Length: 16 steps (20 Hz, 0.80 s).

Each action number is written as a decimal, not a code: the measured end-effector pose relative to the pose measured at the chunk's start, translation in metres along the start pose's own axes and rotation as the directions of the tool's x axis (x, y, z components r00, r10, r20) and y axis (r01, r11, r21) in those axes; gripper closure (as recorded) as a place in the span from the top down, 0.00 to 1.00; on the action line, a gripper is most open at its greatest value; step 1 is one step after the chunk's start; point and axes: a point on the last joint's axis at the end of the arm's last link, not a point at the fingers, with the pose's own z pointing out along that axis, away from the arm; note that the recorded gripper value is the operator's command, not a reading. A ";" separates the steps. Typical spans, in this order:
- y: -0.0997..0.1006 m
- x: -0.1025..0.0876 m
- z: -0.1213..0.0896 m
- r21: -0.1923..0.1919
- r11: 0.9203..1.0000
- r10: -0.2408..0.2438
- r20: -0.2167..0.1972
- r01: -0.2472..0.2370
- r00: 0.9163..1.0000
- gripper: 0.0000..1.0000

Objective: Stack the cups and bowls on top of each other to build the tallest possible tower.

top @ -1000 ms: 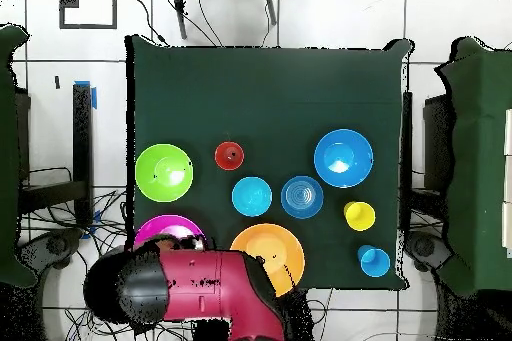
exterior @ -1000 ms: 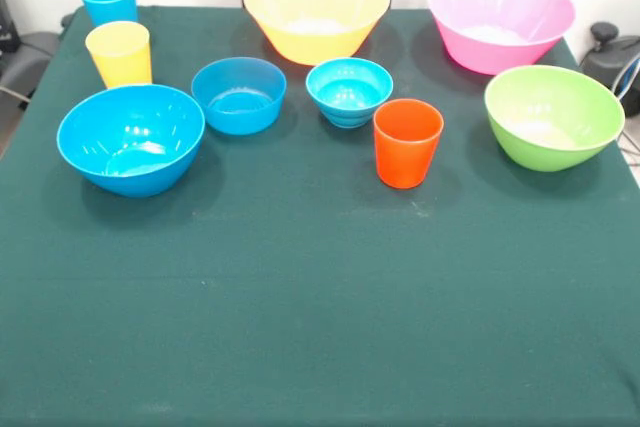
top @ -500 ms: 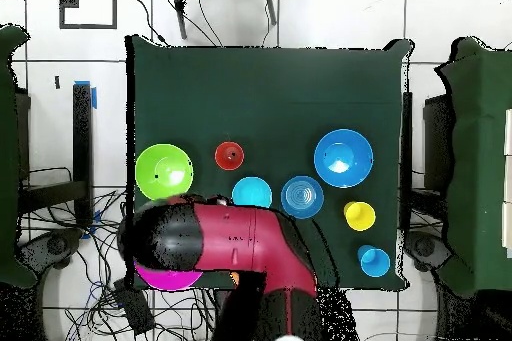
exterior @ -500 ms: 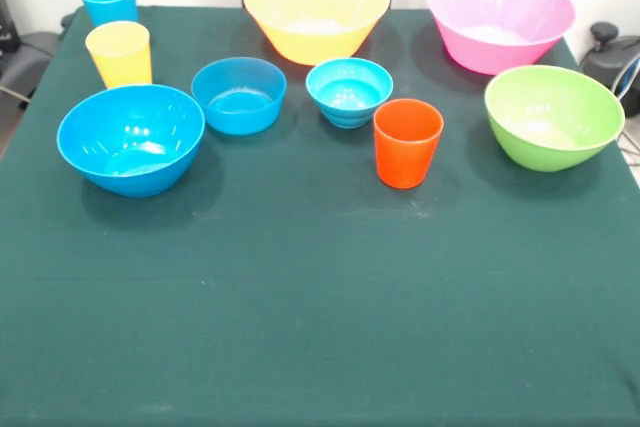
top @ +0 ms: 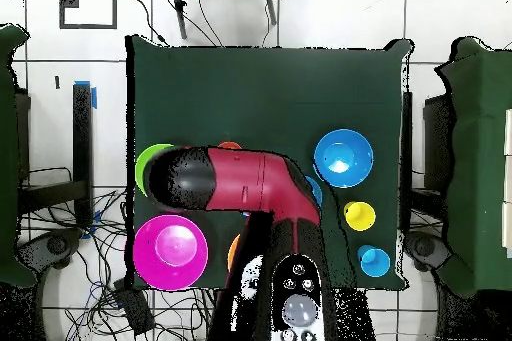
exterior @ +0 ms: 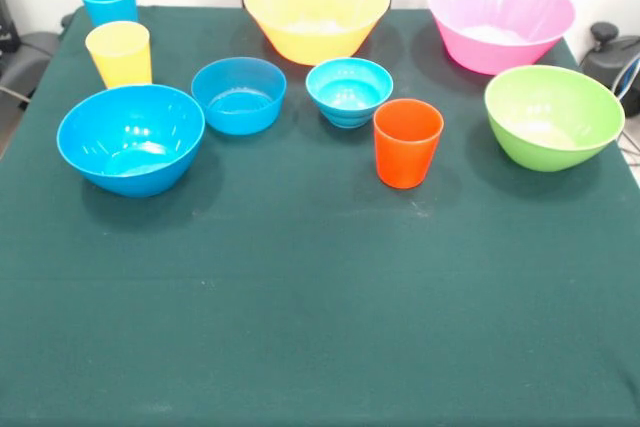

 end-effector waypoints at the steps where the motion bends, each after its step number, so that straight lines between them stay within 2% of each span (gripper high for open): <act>1: 0.000 -0.004 0.007 0.000 1.000 0.000 -0.002 0.000 1.000 1.00; 4: -0.002 -0.015 0.028 -0.002 1.000 -0.001 -0.006 0.001 1.000 1.00; 11: -0.003 -0.025 0.074 -0.004 1.000 -0.001 -0.013 0.001 1.000 1.00; 16: -0.003 -0.028 0.109 -0.002 1.000 -0.001 0.006 0.001 1.000 1.00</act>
